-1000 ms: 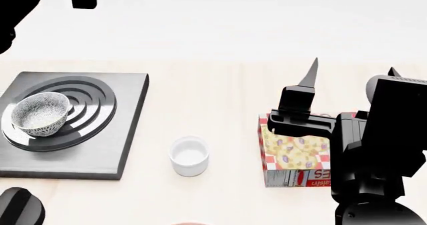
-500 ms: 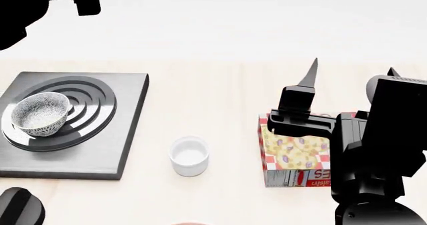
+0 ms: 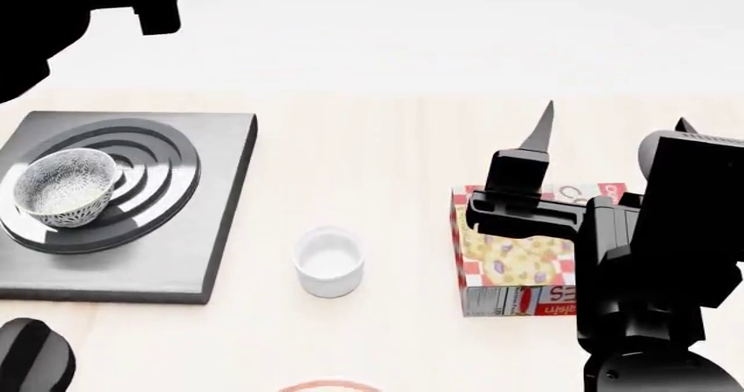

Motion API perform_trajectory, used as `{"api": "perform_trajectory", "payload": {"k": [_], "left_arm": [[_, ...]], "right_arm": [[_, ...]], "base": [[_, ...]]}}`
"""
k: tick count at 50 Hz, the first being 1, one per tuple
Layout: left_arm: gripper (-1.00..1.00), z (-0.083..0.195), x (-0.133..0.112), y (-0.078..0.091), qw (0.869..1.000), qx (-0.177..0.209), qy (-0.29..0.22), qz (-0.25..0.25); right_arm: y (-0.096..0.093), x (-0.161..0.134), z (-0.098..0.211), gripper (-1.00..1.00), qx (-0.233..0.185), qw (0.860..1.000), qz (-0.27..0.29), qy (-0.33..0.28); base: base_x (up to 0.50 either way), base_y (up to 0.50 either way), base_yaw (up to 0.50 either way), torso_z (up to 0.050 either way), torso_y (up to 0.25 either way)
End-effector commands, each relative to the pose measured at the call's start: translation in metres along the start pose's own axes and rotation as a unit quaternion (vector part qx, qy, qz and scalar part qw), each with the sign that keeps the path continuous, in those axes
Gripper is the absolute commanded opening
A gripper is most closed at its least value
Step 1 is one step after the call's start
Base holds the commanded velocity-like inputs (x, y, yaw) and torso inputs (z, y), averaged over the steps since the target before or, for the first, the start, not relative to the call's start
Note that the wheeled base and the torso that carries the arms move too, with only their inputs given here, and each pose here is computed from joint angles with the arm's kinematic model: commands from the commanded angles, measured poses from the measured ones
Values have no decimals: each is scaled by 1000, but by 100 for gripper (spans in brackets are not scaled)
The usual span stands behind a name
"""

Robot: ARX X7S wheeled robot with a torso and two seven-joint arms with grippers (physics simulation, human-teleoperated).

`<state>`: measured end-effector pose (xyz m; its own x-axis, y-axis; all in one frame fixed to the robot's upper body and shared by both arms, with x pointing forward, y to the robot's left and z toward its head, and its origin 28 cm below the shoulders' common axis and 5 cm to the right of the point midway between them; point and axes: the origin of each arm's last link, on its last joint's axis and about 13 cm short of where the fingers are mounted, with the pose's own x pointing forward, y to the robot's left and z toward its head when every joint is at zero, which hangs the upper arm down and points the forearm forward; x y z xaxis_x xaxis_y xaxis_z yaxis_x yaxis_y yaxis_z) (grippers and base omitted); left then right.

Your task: Pick the akita bowl on the stove and place it on the plate.

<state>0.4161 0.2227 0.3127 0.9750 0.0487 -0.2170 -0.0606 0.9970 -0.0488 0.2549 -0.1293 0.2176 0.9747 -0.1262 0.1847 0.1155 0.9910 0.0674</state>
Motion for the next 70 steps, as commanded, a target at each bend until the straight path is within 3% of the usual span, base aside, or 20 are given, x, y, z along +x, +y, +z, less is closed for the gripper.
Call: {"api": "perform_trajectory", "payload": {"k": [1, 11, 15, 28, 31, 40, 55, 61, 68, 70], "left_arm": [[100, -2, -1, -4, 1000, 0, -4, -20], [100, -5, -2, -4, 999, 32, -26, -29], [100, -4, -1, -3, 999, 17, -18, -23], [100, -6, -1, -2, 999, 32, -27, -20], [100, -5, 0, -1, 1000, 13, -24, -11], [100, -5, -1, -2, 999, 24, -33, -13], [100, -6, 0, 0, 1000, 21, -2, -2], [100, -10, -3, -2, 999, 54, 9, 1], [100, -19, -3, -2, 990, 136, 22, 33], [100, -20, -4, -2, 990, 133, 26, 32]], "right_arm": [[-1, 1, -1, 100, 7, 1000, -3, -2], [-1, 1, -1, 100, 7, 1000, -3, -1], [-1, 0, 0, 100, 7, 1000, -4, -2], [-1, 0, 0, 100, 7, 1000, -3, -1], [-1, 0, -1, 100, 7, 1000, -3, -1], [-1, 0, 0, 100, 7, 1000, -3, -1], [-1, 1, -1, 100, 7, 1000, -3, 0], [-1, 1, -1, 100, 7, 1000, -3, 0], [-2, 1, -1, 100, 7, 1000, -3, 0], [-1, 1, 0, 100, 6, 1000, -3, -1]], "base": [[0, 0, 0, 0, 0], [0, 0, 0, 2, -37], [0, 0, 0, 13, -246], [0, 0, 0, 8, -83], [0, 0, 0, 20, -238], [0, 0, 0, 11, -98], [0, 0, 0, 7, -100], [0, 0, 0, 0, 0], [0, 0, 0, 0, 0], [0, 0, 0, 0, 0]]}}
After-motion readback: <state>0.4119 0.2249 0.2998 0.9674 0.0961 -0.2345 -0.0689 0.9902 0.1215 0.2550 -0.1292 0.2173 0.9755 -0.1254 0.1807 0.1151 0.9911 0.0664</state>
